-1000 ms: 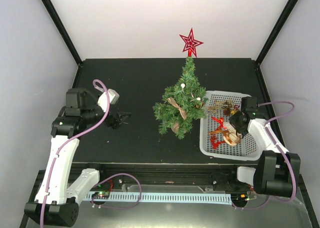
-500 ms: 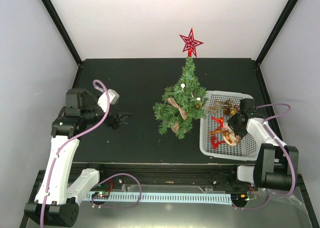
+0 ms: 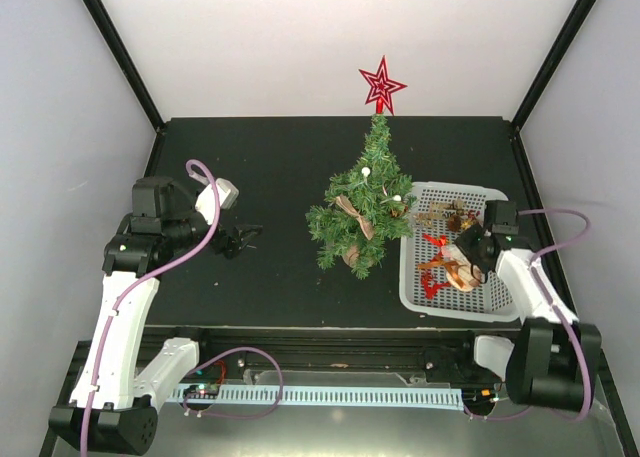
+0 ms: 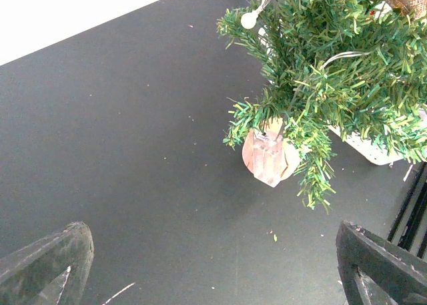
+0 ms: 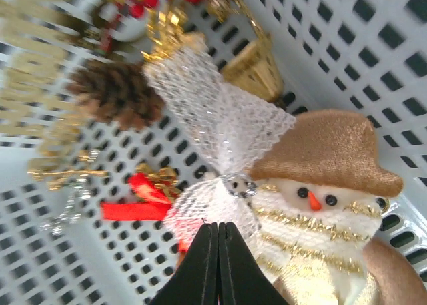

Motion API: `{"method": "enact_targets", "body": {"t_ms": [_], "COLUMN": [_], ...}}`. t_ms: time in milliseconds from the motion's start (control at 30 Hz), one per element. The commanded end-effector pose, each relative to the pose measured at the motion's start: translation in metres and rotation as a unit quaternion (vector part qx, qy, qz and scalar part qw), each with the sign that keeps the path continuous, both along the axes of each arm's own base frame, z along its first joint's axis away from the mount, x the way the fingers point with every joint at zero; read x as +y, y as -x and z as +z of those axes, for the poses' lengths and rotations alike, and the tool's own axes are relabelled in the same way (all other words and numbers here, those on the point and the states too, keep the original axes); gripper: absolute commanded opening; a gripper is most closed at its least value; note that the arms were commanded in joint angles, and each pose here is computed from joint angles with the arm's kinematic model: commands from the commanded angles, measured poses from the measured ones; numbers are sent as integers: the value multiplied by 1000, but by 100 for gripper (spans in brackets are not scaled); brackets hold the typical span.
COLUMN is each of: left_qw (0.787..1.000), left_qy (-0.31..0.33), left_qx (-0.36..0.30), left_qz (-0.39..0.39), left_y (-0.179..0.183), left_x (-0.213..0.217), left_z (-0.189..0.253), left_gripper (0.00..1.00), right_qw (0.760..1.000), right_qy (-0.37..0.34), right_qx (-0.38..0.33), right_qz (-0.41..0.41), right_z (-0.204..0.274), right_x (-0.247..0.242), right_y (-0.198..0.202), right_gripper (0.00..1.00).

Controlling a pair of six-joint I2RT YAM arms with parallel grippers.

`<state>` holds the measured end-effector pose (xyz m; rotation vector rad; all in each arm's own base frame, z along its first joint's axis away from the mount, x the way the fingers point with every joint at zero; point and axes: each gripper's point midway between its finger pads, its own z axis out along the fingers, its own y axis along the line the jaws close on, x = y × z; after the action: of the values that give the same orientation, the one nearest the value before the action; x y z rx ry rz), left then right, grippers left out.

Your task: Decorate the small christmas tree

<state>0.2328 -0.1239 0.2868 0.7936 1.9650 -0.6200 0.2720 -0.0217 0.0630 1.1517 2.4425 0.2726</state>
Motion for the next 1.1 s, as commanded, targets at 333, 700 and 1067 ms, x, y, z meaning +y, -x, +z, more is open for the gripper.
{"method": "enact_targets", "body": {"t_ms": [333,700,1067], "left_qw": [1000,1000,1000], "left_qy": [2,6,6], "left_qx": [-12,-16,-17], "left_qz": [-5,-10,-16], "left_y": [0,2,1], "left_x": [-2,-3,-5], "left_z": [5,10,9], "left_gripper": [99,99,99], "right_qw": [993,1000,1000], "right_qy": [41,14,-2], "right_qx": [-109,-18,4], "right_qz": [14,-13,-20], "right_z": [71,26,13], "right_x": [-5,-10,-15], "right_y": [18,-6,-23], "right_gripper": [1,33,31]}}
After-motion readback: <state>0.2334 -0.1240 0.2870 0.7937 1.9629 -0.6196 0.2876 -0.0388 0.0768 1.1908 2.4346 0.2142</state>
